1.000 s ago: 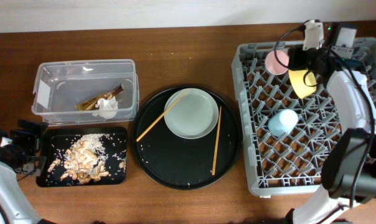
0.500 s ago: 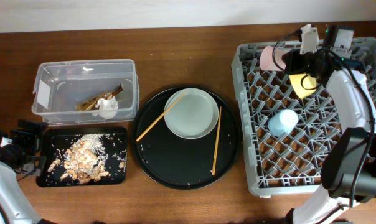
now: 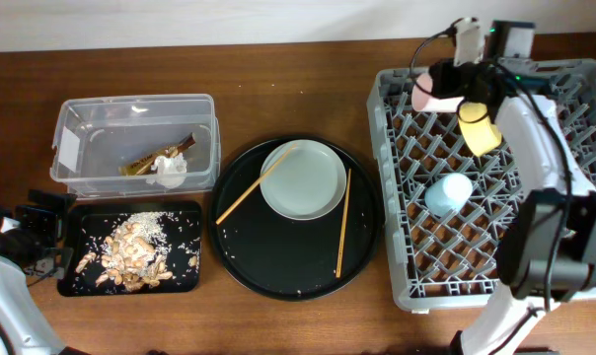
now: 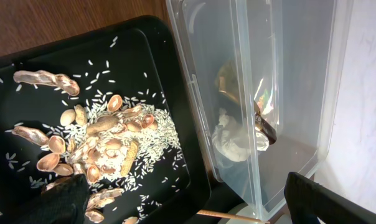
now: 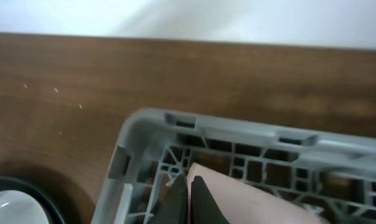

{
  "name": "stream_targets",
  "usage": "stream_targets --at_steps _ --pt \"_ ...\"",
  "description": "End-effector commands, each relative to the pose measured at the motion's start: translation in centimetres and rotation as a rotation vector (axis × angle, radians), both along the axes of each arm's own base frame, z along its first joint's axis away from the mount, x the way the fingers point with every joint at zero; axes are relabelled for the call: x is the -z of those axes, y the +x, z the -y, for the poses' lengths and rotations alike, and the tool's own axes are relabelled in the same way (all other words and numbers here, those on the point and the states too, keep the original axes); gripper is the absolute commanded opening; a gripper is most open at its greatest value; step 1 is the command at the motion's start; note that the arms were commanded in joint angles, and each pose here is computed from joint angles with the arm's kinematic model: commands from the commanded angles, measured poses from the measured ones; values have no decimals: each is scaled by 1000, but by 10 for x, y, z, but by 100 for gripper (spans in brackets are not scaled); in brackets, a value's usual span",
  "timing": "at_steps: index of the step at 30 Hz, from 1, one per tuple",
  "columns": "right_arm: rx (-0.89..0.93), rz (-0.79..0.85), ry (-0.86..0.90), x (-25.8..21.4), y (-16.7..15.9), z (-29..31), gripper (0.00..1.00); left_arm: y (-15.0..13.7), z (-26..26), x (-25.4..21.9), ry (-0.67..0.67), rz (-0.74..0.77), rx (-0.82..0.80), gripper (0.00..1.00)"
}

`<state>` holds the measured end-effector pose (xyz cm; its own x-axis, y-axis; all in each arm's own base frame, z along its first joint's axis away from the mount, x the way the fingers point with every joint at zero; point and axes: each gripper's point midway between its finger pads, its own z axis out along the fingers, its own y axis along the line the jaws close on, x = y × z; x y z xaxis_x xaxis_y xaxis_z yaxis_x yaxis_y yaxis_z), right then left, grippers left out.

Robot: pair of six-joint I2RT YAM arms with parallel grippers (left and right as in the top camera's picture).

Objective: Sort waste into correct bins and load items into the dishwasher rack
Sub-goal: 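Carry the pink cup to the rack's far left and set it upside down, then reach the right gripper to the chopsticks and grasp them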

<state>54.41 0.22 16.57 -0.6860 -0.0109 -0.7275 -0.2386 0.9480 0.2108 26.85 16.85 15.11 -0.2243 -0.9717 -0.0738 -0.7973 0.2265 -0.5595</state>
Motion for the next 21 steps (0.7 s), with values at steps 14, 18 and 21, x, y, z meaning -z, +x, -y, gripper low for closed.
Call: stream_targets --at_steps 14,18,21 --pt "1 -101 -31 15 -16 -16 4 1 -3 -9 14 20 -8 99" --pt "-4 -51 -41 -9 -16 -16 4 1 -3 -9 14 20 -8 99" --pt "-33 8 -46 -58 -36 -32 4 1 -3 -9 14 20 -8 100"
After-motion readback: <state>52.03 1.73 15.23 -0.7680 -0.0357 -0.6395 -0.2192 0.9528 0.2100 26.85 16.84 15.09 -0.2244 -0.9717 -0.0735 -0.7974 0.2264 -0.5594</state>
